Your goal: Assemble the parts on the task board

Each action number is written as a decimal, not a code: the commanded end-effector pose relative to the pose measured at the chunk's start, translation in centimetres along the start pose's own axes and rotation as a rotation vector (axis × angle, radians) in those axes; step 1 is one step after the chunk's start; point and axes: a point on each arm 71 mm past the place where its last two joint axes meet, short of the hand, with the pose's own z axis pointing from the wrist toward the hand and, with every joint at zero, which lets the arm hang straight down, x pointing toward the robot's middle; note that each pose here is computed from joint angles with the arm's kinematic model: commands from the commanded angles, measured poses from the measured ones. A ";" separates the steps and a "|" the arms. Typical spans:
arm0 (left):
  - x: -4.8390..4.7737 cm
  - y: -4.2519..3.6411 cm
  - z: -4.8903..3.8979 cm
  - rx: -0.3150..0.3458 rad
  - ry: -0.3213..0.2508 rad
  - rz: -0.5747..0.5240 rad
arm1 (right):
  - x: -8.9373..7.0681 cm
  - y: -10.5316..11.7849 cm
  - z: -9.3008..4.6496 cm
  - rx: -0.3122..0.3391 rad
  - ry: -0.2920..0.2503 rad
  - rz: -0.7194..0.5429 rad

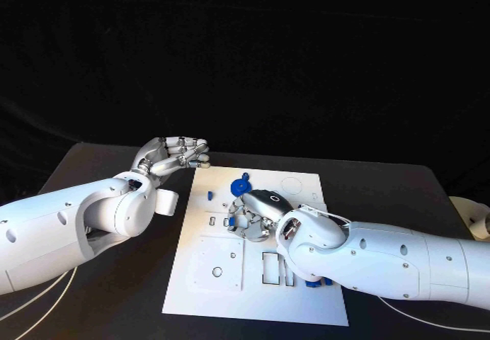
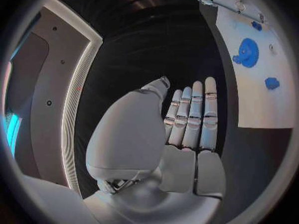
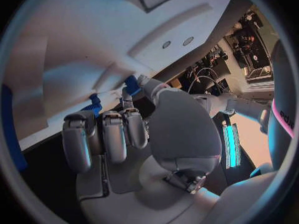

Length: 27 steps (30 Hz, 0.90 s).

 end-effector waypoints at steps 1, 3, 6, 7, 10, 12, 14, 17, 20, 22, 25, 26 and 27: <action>0.25 -0.09 0.00 0.004 0.017 -0.012 | 0.5 -0.3 -0.1 0.021 0.025 -0.021; 0.24 -0.08 -0.01 0.003 0.017 -0.012 | 0.4 -0.3 -0.1 0.021 0.022 -0.022; 0.23 -0.08 -0.01 0.003 0.017 -0.012 | 0.4 -0.3 -0.1 0.021 0.018 -0.023; 0.22 -0.08 -0.02 0.003 0.017 -0.012 | 0.4 -0.3 -0.1 0.021 0.017 -0.023; 0.19 -0.08 -0.03 0.002 0.016 -0.012 | 0.4 -0.3 -0.1 0.019 0.015 -0.024; 0.17 -0.07 -0.03 0.002 0.016 -0.012 | 0.4 -0.2 -0.1 0.018 0.013 -0.024; 0.15 -0.07 -0.04 0.001 0.016 -0.012 | 0.4 -0.2 -0.1 0.015 0.010 -0.024; 0.13 -0.07 -0.04 0.001 0.015 -0.011 | 0.3 -0.1 -0.1 0.012 0.003 -0.022; 0.11 -0.06 -0.05 0.000 0.015 -0.011 | 0.2 -0.1 -0.1 0.007 -0.009 -0.021; 0.10 -0.06 -0.05 0.000 0.015 -0.011 | 0.2 -0.1 -0.1 0.006 -0.015 -0.020; 0.09 -0.05 -0.06 -0.001 0.015 -0.011 | 0.0 -0.1 -0.2 0.003 -0.031 -0.021; 0.08 -0.04 -0.06 -0.001 0.016 -0.011 | 0.0 -0.1 -0.3 0.002 -0.038 -0.021; 0.08 -0.04 -0.06 -0.002 0.016 -0.011 | -0.1 -0.1 -0.3 0.001 -0.044 -0.020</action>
